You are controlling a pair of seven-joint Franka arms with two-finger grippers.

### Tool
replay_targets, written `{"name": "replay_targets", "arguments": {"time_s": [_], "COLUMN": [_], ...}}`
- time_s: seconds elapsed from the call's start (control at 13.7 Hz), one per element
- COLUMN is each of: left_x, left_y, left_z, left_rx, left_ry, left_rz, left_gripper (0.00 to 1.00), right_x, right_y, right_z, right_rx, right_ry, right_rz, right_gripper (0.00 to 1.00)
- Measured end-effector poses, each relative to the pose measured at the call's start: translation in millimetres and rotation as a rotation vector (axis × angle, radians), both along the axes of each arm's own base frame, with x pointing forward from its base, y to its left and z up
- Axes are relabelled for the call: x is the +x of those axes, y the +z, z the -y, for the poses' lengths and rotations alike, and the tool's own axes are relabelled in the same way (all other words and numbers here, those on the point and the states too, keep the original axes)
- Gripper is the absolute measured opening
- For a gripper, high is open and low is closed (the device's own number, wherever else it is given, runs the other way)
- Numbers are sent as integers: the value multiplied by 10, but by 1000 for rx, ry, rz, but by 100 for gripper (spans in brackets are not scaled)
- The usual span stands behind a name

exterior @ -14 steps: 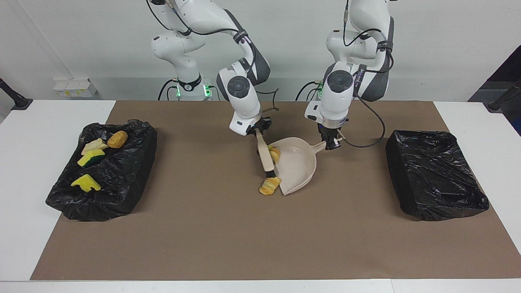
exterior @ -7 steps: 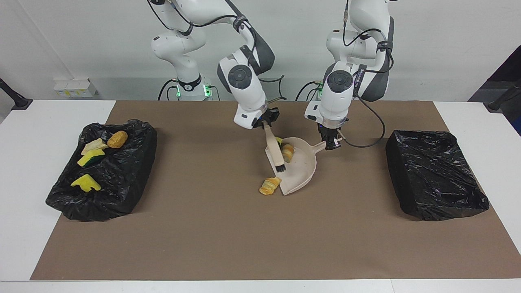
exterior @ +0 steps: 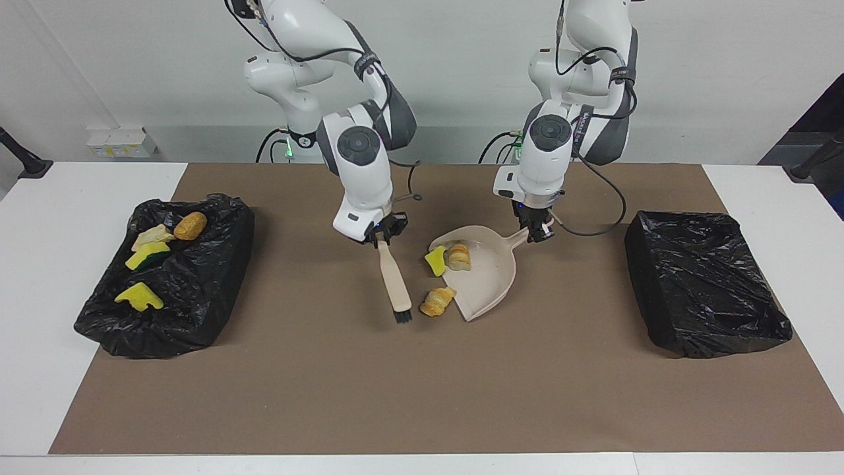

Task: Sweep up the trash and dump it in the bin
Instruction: 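Sweep the remaining bread and sponge into the dustpan with the right gripper's brush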

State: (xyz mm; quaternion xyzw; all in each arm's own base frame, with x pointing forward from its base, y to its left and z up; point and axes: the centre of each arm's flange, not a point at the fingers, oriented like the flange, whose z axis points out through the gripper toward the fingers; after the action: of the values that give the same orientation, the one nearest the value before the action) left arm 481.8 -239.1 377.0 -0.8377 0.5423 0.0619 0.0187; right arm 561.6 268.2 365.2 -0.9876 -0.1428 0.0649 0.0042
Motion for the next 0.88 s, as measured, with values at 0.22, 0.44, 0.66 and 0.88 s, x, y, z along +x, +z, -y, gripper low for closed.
{"name": "replay_targets", "arguments": {"time_s": [0.22,0.44,0.66,0.88], "left_x": [-27,-38,-42,-46], "left_y": [-31,-44,-46,-51], "left_z": [-2,-3,-5,-6], "left_rx": [-18,-20,-21,-20], "left_ry": [85,102,105,106], "left_rz": [-5,-8,-9,-10], "left_gripper": [31,31,31,31], "right_x": [91,-210,-566,-625], "right_y": [-350,-418,-311,-261], "right_z": [-347,-851,-1312,-1383], "right_rx": [-8,23,88,100], "right_ry": [75,139,197,207], "right_rz": [-25,-72,-122,-123], "right_gripper": [26,26,26,26]}}
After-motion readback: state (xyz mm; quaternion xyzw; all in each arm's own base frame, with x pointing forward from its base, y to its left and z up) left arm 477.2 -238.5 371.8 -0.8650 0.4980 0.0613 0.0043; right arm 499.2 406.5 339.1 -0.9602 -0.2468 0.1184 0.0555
